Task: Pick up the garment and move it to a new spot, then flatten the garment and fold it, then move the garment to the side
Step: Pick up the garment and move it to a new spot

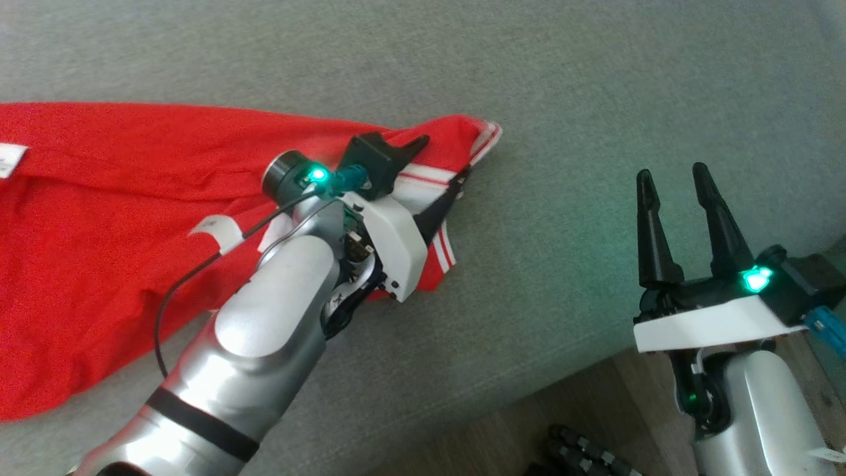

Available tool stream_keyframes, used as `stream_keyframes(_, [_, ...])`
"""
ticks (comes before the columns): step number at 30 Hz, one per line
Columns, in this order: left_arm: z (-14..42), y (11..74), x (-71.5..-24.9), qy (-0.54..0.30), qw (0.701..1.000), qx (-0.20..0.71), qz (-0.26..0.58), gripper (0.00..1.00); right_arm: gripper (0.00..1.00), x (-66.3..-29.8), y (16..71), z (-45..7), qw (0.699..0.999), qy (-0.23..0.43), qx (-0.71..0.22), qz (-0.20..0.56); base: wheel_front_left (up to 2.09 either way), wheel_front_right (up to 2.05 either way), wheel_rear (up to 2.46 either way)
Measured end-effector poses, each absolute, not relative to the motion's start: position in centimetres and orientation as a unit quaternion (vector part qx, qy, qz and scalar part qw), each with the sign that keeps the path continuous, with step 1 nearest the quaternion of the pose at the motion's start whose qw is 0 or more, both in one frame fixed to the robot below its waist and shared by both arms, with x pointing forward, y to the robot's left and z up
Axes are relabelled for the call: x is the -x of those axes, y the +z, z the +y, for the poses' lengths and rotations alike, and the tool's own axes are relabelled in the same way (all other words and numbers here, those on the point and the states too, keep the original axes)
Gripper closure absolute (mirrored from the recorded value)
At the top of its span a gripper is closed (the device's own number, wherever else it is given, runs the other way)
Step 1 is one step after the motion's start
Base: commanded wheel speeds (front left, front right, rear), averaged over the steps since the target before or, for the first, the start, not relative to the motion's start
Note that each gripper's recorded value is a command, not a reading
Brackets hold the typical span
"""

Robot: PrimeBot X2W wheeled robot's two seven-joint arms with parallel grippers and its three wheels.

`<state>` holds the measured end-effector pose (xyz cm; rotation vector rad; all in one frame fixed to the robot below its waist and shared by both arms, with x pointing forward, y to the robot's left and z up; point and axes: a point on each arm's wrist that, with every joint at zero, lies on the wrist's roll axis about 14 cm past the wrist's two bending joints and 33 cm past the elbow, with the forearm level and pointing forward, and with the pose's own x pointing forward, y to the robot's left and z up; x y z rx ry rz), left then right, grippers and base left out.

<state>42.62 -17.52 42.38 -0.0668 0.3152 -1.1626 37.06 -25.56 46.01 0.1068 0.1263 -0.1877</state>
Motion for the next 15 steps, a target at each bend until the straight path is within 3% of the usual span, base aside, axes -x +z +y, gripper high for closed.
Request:
stream_keyframes(7, [-16.0,45.8,-43.1,-0.531,0.842,0.041,0.087,0.00,0.00,-38.2,46.9,-24.6,0.995,-0.072,-0.053,0.047,0.00,0.00,0.00])
stream_keyframes(15, [-7.8,49.2,-46.0,-0.397,0.915,0.069,0.024,0.00,0.00,-40.2,48.3,-21.8,0.998,-0.023,-0.044,0.038,0.00,0.00,0.00])
